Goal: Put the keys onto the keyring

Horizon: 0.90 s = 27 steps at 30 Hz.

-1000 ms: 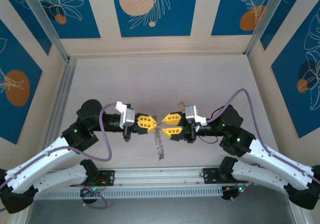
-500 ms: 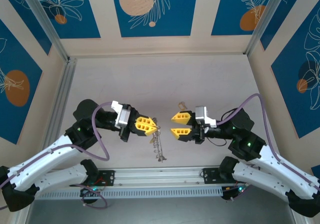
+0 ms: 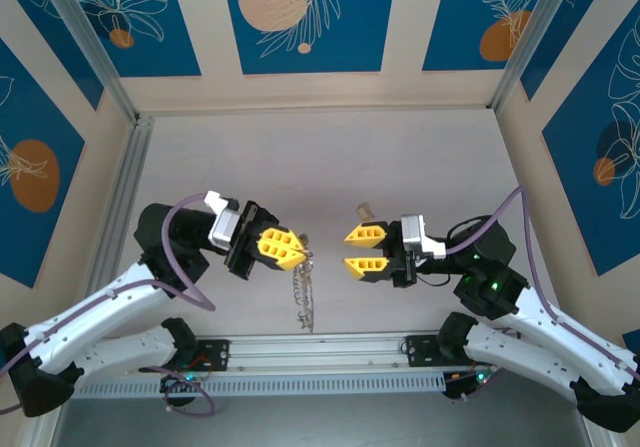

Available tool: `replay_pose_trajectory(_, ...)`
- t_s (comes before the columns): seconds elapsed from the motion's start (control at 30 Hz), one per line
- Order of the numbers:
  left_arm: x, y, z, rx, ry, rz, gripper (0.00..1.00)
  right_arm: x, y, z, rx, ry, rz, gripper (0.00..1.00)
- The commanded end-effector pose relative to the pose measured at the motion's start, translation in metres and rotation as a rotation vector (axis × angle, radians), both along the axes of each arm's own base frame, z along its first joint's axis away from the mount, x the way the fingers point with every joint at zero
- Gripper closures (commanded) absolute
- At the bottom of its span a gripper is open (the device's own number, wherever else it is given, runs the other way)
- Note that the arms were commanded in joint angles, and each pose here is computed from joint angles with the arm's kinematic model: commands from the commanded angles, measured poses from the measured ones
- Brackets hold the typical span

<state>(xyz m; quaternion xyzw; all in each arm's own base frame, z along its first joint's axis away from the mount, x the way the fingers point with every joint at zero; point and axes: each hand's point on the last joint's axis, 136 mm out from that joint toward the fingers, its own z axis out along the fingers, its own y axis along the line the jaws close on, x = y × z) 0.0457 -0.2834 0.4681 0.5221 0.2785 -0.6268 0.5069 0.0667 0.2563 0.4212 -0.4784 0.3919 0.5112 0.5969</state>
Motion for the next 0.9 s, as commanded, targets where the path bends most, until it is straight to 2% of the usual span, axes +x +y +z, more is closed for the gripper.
replay_pose_trajectory(0.0, -0.003, 0.005, 0.025, -0.070, -0.042, -0.028, 1.00, 0.001, -0.002, 0.004, 0.026, -0.042, -0.010, 0.69)
replay_pose_trajectory(0.3, 0.025, 0.003, 0.055, -0.110, 0.000, -0.149, 1.00, 0.035, -0.004, -0.005, -0.002, -0.008, -0.079, 0.70)
replay_pose_trajectory(0.53, 0.038, -0.013, 0.050, -0.009, 0.014, -0.207, 1.00, 0.057, -0.014, -0.008, 0.013, 0.023, -0.142, 0.71)
replay_pose_trajectory(0.7, 0.032, -0.021, 0.039, 0.080, 0.024, -0.276, 1.00, 0.068, -0.021, -0.003, 0.045, 0.041, -0.173, 0.72)
replay_pose_trajectory(0.87, 0.027, -0.023, 0.034, 0.110, 0.017, -0.303, 1.00, 0.066, -0.023, 0.000, 0.061, 0.042, -0.162, 0.72)
